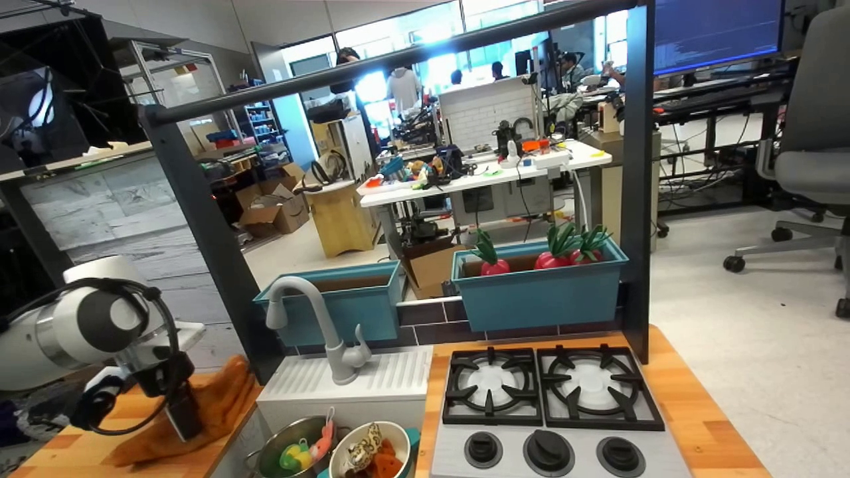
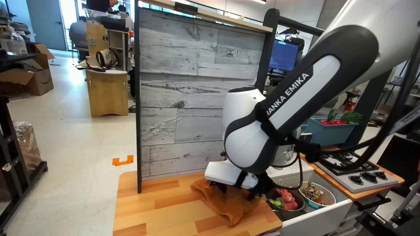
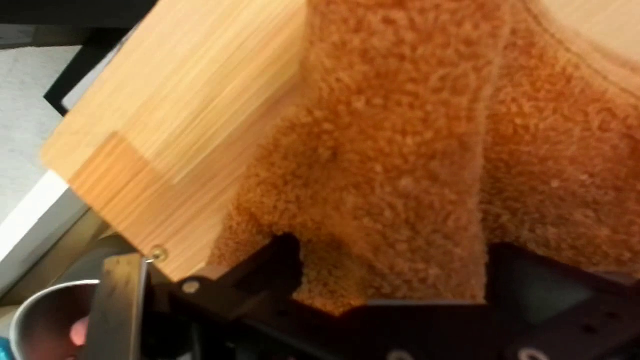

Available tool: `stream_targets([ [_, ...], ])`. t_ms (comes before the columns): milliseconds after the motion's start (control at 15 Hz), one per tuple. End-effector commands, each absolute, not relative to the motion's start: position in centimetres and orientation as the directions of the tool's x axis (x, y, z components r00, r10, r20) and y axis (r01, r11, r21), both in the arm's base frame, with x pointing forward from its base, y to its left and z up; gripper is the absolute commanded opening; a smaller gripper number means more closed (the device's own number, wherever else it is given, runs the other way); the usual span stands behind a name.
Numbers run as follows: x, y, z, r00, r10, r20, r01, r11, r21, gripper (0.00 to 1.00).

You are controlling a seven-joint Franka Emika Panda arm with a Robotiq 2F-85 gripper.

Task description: Wipe the counter with the cloth, then pick the objects in the bowls in the sink and put them on the counter and the stove

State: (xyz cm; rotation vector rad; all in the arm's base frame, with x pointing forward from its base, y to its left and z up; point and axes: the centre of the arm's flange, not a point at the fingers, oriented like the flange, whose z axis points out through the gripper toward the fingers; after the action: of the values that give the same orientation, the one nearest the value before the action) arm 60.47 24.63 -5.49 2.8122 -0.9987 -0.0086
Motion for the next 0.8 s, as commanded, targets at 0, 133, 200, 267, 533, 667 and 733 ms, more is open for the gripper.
stream_targets([
  [0, 58.1, 22.4, -10.7, 0.732, -0.680, 0.042, -0.674, -0.714, 0.190, 1.00],
  [133, 58.1, 25.3, -12.3, 0.750, -0.661, 0.024, -0.655, -0.737, 0.169, 1.00],
  [200, 58.3, 26.5, -12.1, 0.759, -0.651, 0.003, -0.644, -0.749, 0.159, 1.00],
  [267, 58.2, 27.5, -11.8, 0.769, -0.639, 0.002, -0.632, -0.760, 0.152, 1.00],
  [533, 56.3, 33.1, -10.8, 0.837, -0.544, -0.062, -0.540, -0.839, 0.070, 1.00],
  [667, 54.4, 36.7, -10.5, 0.857, -0.509, -0.079, -0.509, -0.861, 0.022, 1.00],
  [733, 53.3, 38.0, -10.8, 0.875, -0.476, -0.082, -0.479, -0.878, -0.012, 1.00],
])
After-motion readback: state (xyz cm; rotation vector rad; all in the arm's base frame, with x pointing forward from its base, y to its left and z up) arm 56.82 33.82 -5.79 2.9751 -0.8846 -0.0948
